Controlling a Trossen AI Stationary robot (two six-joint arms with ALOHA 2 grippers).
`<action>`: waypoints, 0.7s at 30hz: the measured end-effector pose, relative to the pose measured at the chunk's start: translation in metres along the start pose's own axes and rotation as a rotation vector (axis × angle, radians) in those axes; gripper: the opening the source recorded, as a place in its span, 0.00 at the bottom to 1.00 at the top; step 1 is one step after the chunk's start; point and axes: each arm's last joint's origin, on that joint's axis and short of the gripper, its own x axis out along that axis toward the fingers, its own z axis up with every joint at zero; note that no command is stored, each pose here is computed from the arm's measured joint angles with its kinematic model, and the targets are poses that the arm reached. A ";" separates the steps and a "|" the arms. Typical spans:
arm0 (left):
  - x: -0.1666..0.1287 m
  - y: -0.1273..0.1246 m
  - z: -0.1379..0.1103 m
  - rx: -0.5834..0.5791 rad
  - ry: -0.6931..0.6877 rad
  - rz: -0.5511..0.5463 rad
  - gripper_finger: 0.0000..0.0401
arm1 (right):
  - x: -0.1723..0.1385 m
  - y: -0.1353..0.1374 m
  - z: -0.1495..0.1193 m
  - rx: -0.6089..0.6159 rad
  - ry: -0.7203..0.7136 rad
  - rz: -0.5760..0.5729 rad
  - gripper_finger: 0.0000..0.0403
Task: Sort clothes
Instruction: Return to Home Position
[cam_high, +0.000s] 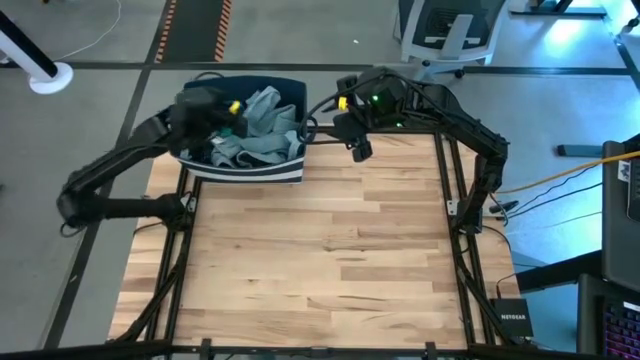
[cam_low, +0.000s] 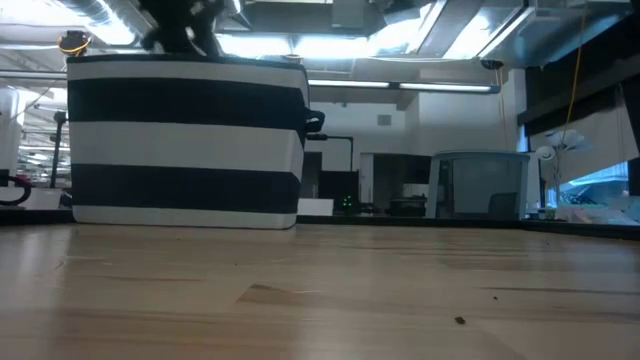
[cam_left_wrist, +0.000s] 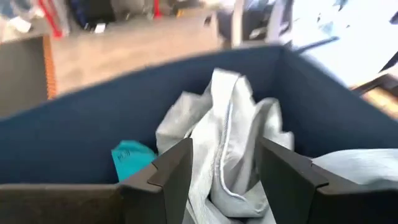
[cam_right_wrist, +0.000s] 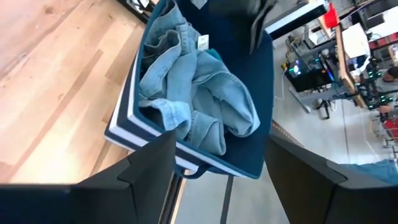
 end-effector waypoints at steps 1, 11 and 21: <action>-0.008 0.001 0.001 0.002 -0.023 -0.014 0.42 | 0.000 0.001 0.000 0.002 0.005 0.006 0.64; -0.060 -0.021 -0.007 0.130 -0.119 -0.395 0.42 | -0.007 0.020 0.012 -0.014 0.007 0.087 0.64; -0.080 -0.073 -0.051 0.311 -0.194 -0.759 0.41 | -0.034 0.048 0.032 -0.035 0.043 0.062 0.64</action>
